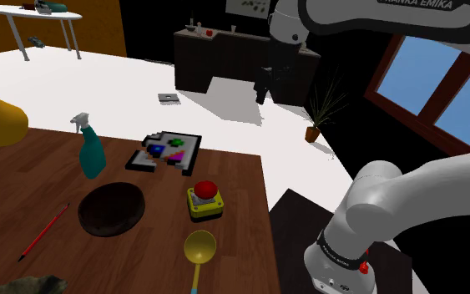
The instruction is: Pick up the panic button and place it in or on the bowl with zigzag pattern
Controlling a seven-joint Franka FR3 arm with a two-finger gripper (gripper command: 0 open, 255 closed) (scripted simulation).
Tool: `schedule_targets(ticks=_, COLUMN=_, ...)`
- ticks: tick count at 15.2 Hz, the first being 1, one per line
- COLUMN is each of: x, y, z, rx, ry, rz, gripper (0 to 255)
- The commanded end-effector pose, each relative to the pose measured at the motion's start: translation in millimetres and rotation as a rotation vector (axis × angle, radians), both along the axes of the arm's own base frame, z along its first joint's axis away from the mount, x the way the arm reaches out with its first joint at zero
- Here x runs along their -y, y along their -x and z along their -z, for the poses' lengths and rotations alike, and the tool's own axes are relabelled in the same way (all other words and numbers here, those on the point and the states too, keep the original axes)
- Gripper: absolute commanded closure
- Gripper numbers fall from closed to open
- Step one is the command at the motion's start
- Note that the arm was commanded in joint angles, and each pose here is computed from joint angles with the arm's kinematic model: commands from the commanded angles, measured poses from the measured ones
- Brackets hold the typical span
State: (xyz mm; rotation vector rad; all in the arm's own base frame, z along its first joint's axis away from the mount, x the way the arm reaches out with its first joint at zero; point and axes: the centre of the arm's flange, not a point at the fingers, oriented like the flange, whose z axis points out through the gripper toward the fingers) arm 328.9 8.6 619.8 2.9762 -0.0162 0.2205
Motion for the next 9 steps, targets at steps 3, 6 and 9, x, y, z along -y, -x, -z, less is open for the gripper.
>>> schedule_targets(ticks=3, x=-12.2, y=-0.4, z=22.6, rx=0.004, ry=-0.011, rz=0.021, gripper=0)
schedule_targets(ticks=6, x=-30.8, y=-1.6, z=56.3, rx=0.009, ry=-0.027, rz=0.052, gripper=0)
schedule_targets(ticks=9, x=-50.0, y=-3.5, z=89.7, rx=0.015, ry=-0.043, rz=0.084, gripper=0)
